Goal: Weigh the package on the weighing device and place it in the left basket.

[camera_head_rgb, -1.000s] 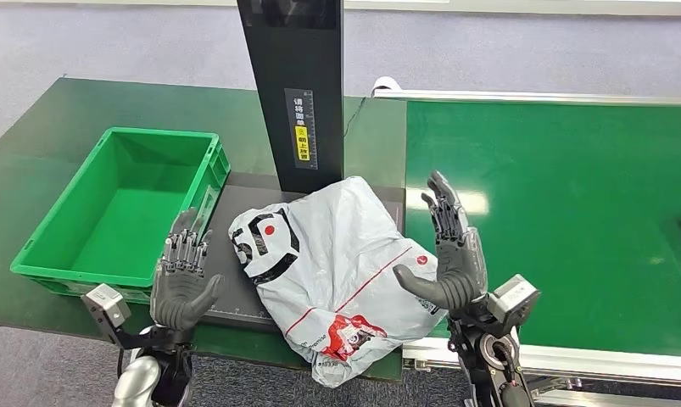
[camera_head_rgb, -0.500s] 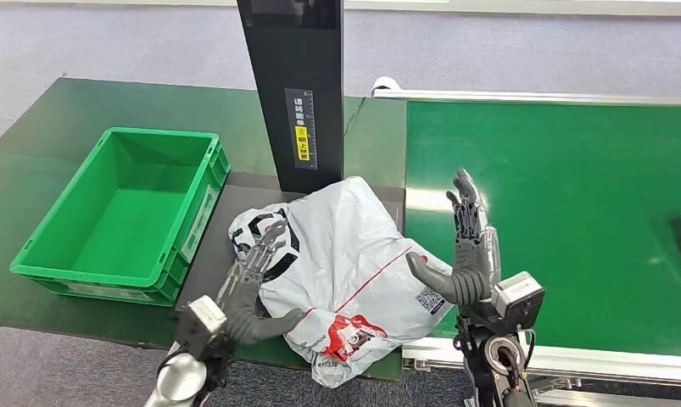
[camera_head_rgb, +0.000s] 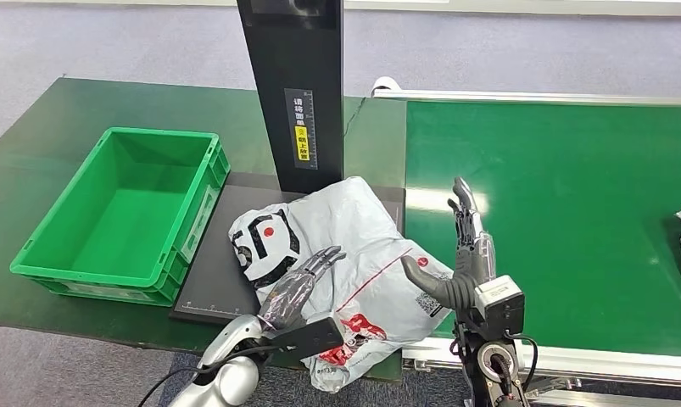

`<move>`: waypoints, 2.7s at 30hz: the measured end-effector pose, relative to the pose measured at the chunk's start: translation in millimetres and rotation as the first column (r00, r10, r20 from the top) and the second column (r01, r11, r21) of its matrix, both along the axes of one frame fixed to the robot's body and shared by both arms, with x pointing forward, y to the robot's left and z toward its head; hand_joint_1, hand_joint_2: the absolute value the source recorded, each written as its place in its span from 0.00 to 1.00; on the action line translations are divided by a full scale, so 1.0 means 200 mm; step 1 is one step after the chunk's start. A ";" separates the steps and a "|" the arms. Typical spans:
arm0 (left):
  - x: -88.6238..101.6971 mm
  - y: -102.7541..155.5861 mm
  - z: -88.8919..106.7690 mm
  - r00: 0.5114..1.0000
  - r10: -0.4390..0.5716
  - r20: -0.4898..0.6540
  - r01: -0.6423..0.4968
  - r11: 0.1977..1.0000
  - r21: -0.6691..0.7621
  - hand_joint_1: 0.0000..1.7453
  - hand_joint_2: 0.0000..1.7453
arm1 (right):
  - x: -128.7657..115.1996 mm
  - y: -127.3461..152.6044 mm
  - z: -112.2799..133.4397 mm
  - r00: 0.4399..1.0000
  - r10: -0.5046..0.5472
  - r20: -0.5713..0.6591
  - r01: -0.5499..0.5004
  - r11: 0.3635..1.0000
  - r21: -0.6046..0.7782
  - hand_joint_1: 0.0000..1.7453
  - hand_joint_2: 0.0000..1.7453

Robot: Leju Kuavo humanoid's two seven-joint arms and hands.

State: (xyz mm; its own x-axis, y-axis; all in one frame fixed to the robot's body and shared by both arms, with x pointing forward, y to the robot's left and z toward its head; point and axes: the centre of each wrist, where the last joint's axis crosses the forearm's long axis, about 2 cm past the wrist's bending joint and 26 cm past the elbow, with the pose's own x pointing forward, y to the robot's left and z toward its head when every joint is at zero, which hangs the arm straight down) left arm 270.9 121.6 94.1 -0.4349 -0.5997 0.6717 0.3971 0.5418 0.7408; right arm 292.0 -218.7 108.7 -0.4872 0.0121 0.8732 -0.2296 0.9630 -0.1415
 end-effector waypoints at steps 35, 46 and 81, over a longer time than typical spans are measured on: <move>0.01 0.08 -0.07 0.998 0.059 0.037 -0.052 0.985 -0.166 1.00 1.00 | -0.05 -0.02 -0.05 0.998 -0.021 -0.052 0.020 1.000 -0.013 0.00 1.00; -0.01 0.20 0.11 0.826 0.272 0.494 -0.061 0.914 -0.401 1.00 1.00 | -0.02 -0.02 -0.02 0.999 -0.018 -0.035 0.019 1.000 0.021 0.00 1.00; 0.36 0.85 0.31 0.364 0.746 0.558 -0.748 0.591 -0.301 1.00 1.00 | -0.02 -0.04 -0.03 0.999 -0.027 -0.043 0.028 1.000 0.011 0.00 1.00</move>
